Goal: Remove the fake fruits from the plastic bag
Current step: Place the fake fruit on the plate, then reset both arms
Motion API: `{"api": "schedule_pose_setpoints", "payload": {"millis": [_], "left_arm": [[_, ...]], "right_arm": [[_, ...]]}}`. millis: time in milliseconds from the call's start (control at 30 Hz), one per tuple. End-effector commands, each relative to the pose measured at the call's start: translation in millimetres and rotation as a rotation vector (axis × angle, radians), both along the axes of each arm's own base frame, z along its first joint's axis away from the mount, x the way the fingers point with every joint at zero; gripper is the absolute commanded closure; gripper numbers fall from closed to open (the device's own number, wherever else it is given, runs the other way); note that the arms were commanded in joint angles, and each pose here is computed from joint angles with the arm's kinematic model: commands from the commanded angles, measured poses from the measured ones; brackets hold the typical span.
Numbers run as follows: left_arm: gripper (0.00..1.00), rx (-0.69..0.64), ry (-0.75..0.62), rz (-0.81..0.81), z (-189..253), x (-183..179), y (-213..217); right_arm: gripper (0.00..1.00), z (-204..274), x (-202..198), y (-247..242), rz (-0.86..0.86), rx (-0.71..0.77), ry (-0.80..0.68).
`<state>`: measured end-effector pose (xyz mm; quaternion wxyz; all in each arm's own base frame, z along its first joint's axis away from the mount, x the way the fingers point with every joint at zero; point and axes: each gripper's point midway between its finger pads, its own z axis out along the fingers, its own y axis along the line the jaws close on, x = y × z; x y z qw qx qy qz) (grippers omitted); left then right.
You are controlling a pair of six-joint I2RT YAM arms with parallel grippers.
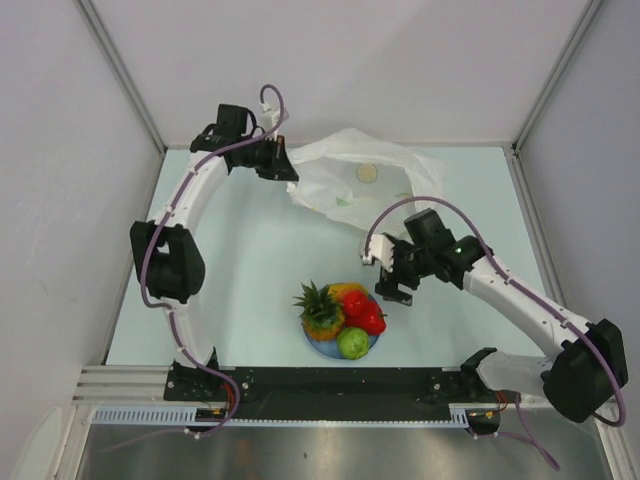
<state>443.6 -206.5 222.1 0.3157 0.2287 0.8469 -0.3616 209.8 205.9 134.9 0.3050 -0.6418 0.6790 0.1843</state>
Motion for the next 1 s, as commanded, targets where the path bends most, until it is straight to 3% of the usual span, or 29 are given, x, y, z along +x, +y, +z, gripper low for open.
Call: {"api": "schedule_pose_setpoints", "payload": {"millis": [0, 33, 100, 133, 333, 533, 700, 833, 967], "left_arm": [[1.00, 0.012, -0.101, -0.021, 30.9, -13.0, -2.5], [0.89, 0.016, -0.104, -0.024, 30.4, -15.1, -3.5], [0.55, 0.048, -0.119, -0.017, 30.6, -20.6, -7.0], [0.01, 0.066, -0.136, -0.023, 31.5, -22.2, -10.9], [0.00, 0.185, -0.328, 0.064, 81.9, -19.1, 2.6], [0.00, 0.307, -0.500, 0.203, 129.7, -33.1, 54.9], [0.00, 0.339, -0.445, 0.275, 102.7, -50.4, 85.7], [0.00, 0.392, -0.324, 0.339, 38.1, -67.0, 99.8], [0.00, 0.431, -0.281, 0.369, 11.2, -84.5, 111.0]], "right_arm": [[0.09, 28.4, 56.9, -16.5, -0.236, 0.105, -0.037], [0.09, 37.5, 67.3, -17.5, -0.285, 0.144, -0.025], [0.08, 40.6, 90.5, -33.2, -0.437, 0.202, 0.029], [0.08, 47.3, 98.3, -37.1, -0.473, 0.230, 0.034], [0.06, 79.5, 118.5, -60.9, -0.670, 0.370, 0.062], [0.00, 121.2, 130.3, -90.9, -0.863, 0.445, -0.049], [0.00, 113.4, 129.5, -115.3, -1.063, 0.399, -0.033], [0.00, 97.1, 122.1, -132.4, -1.163, 0.402, 0.036], [0.00, 99.9, 119.1, -156.8, -1.257, 0.396, 0.018]]}}
